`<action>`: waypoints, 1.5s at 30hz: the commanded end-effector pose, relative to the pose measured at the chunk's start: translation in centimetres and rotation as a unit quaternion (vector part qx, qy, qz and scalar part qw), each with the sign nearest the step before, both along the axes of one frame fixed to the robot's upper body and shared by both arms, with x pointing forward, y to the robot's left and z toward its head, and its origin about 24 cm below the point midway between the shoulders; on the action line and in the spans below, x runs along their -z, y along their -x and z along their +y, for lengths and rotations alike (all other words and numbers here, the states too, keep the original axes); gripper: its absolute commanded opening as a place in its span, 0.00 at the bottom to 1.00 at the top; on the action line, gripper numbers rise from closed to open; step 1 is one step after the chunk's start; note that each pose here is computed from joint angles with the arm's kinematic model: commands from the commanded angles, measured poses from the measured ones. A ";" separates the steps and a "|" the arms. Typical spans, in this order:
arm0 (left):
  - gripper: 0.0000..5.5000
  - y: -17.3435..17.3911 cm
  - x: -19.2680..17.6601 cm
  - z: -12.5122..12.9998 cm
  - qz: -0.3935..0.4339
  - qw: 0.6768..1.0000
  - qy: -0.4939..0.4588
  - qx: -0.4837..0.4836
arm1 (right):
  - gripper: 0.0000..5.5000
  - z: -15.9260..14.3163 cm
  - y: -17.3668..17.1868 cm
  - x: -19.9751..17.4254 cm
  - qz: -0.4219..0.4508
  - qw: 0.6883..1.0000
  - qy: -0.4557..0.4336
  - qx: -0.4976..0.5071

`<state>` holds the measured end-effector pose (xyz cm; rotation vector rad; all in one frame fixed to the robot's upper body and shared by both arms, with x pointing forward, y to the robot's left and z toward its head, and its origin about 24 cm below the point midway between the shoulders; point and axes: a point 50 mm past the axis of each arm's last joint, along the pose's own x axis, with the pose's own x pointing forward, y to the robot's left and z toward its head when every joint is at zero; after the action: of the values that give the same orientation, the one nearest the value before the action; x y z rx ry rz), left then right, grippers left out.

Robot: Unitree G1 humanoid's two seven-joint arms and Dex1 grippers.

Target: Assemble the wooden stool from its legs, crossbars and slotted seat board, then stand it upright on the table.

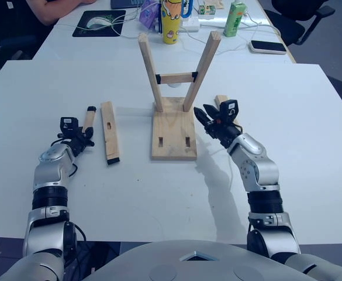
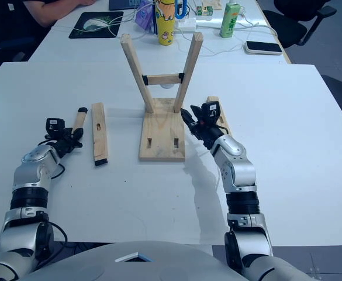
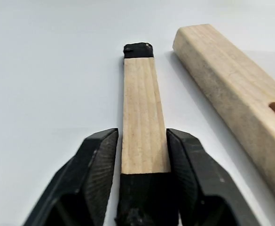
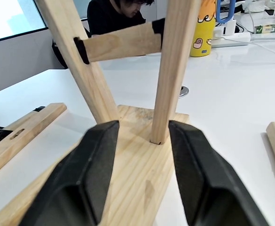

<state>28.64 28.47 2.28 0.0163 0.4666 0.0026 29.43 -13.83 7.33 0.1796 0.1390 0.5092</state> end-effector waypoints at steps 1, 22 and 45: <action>0.24 1.0 1.4 0.5 0.020 1.000 0.003 -0.017 | 0.36 0.2 0.4 0.2 0.010 1.000 -0.003 -0.020; 0.24 4.6 -5.3 -10.4 -0.275 0.906 0.017 0.322 | 0.68 2.6 3.3 -3.3 0.101 0.908 -0.356 -0.194; 0.24 5.9 -5.2 -16.2 -0.292 0.881 0.025 0.370 | 0.62 3.4 1.7 -3.4 0.118 0.899 -0.399 -0.134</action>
<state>22.96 12.53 7.29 0.1231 -0.1595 -0.7388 27.44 -10.55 10.49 1.0329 0.1908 0.8047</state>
